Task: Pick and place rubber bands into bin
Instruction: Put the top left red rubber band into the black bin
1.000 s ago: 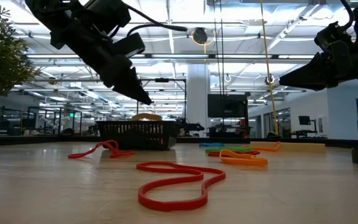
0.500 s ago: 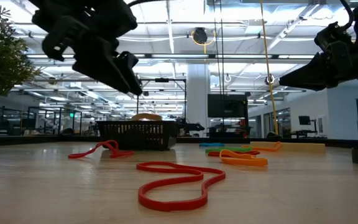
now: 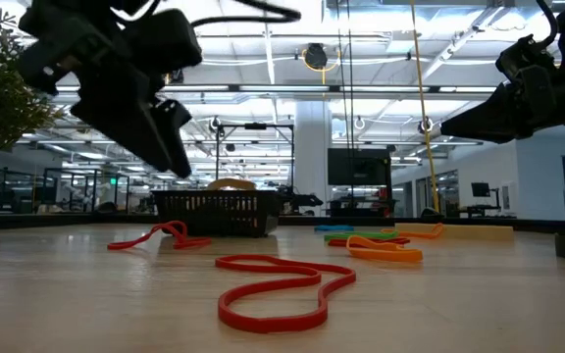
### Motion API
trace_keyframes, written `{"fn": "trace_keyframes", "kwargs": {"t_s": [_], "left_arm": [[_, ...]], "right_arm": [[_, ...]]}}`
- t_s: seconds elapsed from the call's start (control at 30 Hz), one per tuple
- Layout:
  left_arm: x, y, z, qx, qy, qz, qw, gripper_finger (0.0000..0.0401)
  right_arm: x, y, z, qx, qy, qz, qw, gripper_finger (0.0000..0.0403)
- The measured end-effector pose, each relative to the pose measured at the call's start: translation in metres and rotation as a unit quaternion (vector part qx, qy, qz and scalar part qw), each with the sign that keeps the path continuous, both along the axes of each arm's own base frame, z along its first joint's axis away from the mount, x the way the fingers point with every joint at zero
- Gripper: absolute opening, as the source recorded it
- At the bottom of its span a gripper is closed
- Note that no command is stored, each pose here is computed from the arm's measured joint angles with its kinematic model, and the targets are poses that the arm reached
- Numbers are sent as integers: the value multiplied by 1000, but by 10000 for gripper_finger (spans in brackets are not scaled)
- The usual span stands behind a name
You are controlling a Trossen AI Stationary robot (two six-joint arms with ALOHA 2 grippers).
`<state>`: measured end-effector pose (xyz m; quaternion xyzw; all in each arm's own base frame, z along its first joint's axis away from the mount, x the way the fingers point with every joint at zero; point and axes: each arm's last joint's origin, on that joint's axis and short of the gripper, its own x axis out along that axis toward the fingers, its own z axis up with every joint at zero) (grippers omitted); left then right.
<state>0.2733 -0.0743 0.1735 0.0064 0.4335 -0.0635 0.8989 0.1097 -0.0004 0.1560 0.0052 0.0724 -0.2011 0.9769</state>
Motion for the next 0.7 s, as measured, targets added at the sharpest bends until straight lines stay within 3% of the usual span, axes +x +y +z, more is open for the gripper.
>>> {"fn": "trace_keyframes", "kwargs": {"t_s": [0.5, 0.7], "left_arm": [[11, -2, -46, -9, 74, 44, 996, 209], [12, -3, -49, -9, 74, 44, 996, 209]], "right_arm": [[0, 0, 0, 0, 0, 0, 1000, 141], [0, 0, 0, 0, 0, 0, 1000, 141]]}}
